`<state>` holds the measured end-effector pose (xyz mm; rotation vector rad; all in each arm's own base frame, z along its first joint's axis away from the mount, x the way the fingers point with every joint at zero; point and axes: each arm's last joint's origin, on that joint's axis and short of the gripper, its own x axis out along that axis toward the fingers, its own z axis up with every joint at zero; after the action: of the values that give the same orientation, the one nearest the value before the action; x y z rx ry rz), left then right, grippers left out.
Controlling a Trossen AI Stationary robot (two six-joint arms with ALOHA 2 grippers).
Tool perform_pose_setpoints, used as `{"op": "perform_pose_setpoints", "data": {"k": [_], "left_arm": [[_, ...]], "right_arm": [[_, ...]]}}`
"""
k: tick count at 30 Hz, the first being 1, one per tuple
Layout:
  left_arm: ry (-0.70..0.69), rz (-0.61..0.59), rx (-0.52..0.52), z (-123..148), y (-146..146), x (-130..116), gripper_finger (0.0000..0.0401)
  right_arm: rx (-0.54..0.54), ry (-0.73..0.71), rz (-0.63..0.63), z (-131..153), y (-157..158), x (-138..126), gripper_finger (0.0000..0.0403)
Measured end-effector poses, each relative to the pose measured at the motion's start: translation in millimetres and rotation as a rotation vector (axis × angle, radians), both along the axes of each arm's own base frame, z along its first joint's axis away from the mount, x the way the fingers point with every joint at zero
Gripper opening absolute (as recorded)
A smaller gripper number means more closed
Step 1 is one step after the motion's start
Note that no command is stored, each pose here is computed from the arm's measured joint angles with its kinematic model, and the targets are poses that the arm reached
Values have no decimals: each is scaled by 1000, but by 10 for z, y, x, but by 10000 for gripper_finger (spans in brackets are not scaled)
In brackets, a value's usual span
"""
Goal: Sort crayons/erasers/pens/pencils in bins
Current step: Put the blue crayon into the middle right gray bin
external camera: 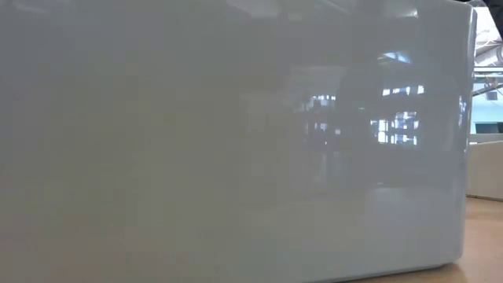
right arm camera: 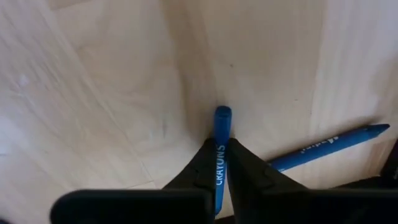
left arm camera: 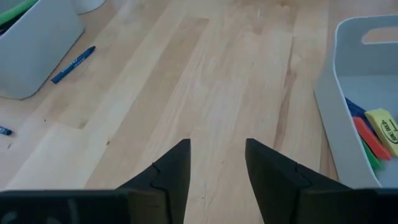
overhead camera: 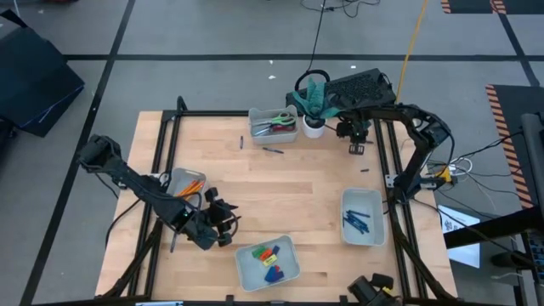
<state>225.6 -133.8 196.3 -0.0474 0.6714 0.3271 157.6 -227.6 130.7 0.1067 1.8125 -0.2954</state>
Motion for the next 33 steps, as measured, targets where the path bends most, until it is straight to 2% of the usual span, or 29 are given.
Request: {"op": "perform_pose_setpoints", "data": {"k": [5, 15, 25, 33], "left_arm": [[1, 1, -1, 0, 7, 6, 157], [-27, -28, -33, 28, -8, 49, 157], [-59, -88, 10, 68, -33, 88, 157], [-90, -87, -9, 91, -47, 109, 157]], "right_arm": [[14, -3, 48, 75, 145, 96, 24], [-25, -142, 171, 593, 710, 338, 19], [-50, -287, 324, 1105, 1715, 393, 19], [50, -388, 341, 1297, 2558, 195, 19]]}}
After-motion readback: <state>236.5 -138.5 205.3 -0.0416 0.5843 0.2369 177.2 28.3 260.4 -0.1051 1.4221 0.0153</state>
